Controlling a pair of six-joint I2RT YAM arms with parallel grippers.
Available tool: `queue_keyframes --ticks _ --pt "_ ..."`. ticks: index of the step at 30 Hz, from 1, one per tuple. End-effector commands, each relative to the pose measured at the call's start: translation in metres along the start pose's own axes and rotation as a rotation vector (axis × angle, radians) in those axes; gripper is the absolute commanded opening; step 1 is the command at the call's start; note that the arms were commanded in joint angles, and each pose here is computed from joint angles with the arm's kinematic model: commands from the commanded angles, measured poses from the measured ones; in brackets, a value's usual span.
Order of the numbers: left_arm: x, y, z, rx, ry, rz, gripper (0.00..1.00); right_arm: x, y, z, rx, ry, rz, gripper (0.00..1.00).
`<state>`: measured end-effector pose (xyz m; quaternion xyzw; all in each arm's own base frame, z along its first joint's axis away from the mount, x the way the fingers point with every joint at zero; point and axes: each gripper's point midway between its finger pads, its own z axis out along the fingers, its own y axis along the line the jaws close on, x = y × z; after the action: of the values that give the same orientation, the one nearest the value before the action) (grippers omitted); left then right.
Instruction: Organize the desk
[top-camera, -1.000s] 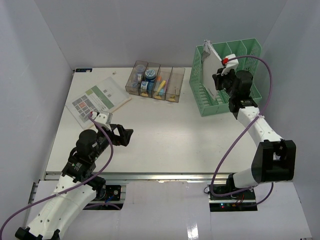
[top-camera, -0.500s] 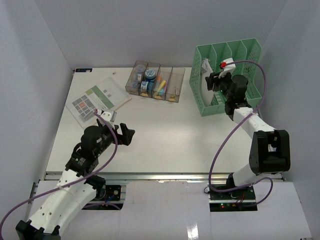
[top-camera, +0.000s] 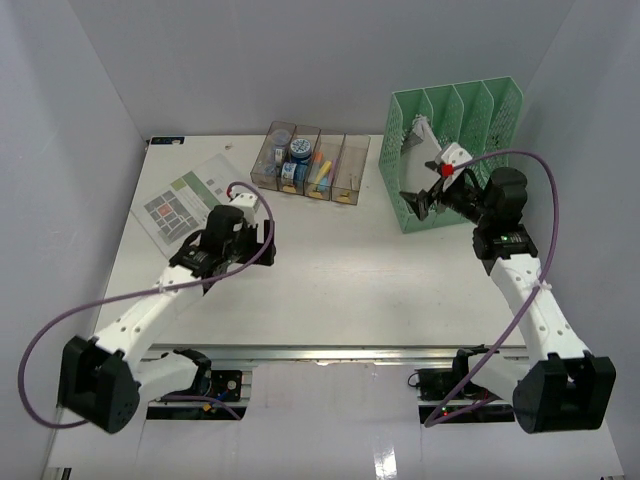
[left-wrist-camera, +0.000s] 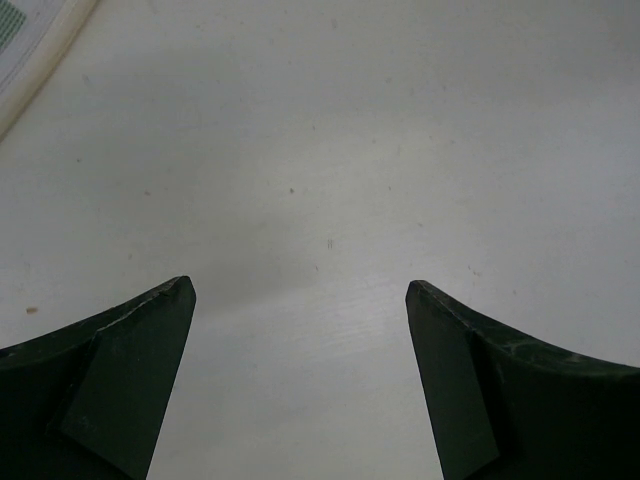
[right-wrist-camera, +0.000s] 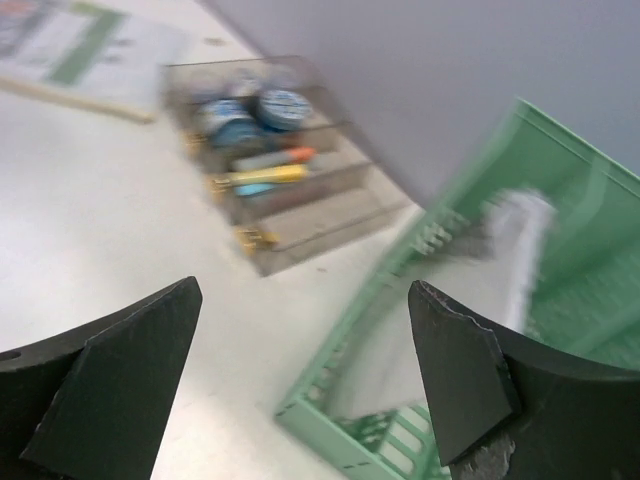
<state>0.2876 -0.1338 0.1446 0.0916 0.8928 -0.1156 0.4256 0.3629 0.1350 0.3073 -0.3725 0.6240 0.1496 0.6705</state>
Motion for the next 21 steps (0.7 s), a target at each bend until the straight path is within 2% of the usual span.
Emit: queue_keyframes --ticks 1,6,7,9,12,15,21 --pt "-0.014 0.034 0.033 -0.168 0.1 0.079 0.98 0.005 0.114 -0.039 -0.558 -0.066 0.04 0.9" --pt "-0.024 0.077 0.078 -0.318 0.193 0.204 0.92 0.018 0.138 -0.053 -0.62 -0.081 0.086 0.9" --pt "-0.038 0.079 0.086 -0.326 0.169 0.228 0.88 0.027 0.143 -0.055 -0.629 -0.072 0.107 0.9" --pt "-0.039 0.091 0.11 -0.343 0.2 0.308 0.83 0.035 0.15 -0.058 -0.641 -0.066 0.124 0.9" --pt "-0.06 0.098 0.134 -0.352 0.168 0.367 0.74 0.042 0.153 -0.06 -0.641 -0.068 0.117 0.9" --pt "-0.087 0.1 0.15 -0.365 0.107 0.397 0.71 0.048 0.155 -0.06 -0.642 -0.061 0.115 0.9" --pt "-0.097 0.109 0.191 -0.352 0.114 0.459 0.62 0.056 0.156 -0.059 -0.645 -0.05 0.115 0.9"
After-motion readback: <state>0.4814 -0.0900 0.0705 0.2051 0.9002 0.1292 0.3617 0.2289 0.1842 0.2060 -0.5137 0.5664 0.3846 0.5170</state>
